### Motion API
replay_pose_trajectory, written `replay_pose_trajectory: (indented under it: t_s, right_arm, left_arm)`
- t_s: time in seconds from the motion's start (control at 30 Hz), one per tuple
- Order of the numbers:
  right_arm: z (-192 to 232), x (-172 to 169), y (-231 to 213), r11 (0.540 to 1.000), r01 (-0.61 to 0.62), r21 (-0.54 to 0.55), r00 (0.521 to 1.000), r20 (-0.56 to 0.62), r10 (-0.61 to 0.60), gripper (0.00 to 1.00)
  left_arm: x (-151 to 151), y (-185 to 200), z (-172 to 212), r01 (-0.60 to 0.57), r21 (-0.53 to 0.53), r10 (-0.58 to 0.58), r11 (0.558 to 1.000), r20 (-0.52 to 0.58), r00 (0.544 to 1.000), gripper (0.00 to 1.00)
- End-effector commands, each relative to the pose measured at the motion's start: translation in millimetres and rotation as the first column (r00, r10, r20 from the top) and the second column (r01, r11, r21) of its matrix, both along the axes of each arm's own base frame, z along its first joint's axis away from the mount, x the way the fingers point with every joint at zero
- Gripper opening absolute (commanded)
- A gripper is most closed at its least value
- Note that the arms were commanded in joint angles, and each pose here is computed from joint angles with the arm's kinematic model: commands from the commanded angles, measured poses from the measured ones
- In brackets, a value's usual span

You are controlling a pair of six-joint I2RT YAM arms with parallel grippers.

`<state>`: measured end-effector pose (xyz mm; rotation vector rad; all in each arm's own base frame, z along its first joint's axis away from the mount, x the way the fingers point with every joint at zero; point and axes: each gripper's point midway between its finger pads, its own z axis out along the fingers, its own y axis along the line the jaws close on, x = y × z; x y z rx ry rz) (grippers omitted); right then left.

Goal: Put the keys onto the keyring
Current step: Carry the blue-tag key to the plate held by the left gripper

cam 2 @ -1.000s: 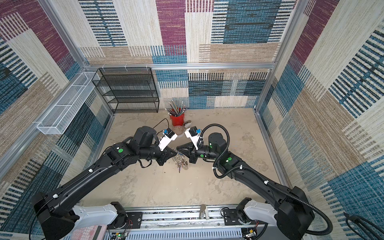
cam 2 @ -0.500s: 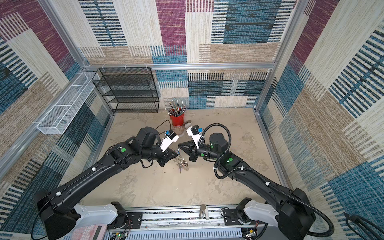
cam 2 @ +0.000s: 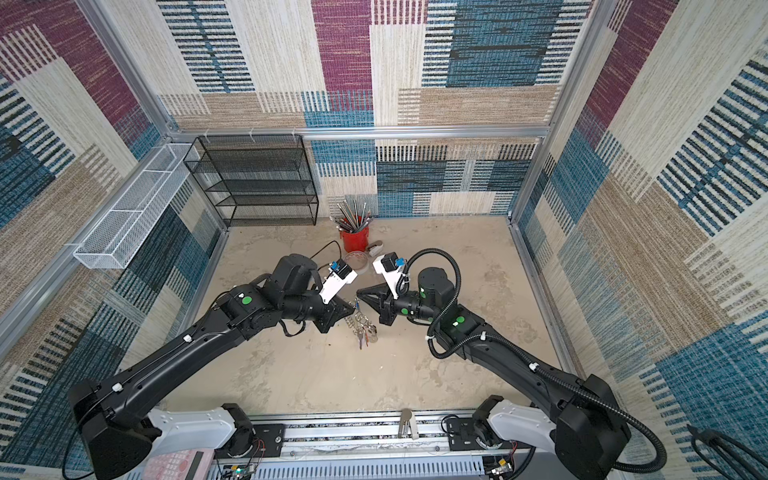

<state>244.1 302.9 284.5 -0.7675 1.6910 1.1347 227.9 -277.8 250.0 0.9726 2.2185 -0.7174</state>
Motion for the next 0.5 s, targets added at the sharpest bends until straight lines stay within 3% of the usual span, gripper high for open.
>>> replay_pose_trajectory:
  t_s: [0.0,0.2,0.47]
  right_arm:
    - [8.6,4.6,-2.8,0.999,0.034,0.011,0.999,0.033,-0.035,0.00]
    - [11.1,7.9,-1.9,0.999,0.041,0.002,0.997,0.062,-0.041,0.00]
    - [7.6,6.1,3.8,1.000,-0.004,-0.028,0.996,0.091,0.007,0.00]
  left_arm:
    - [1.2,4.8,6.6,-0.020,0.006,0.020,1.000,0.017,1.000,0.00]
    - [0.9,17.0,6.4,-0.038,0.065,0.036,0.997,0.037,0.999,0.00]
    - [1.5,8.3,10.9,-0.013,0.041,0.012,0.999,0.029,1.000,0.00]
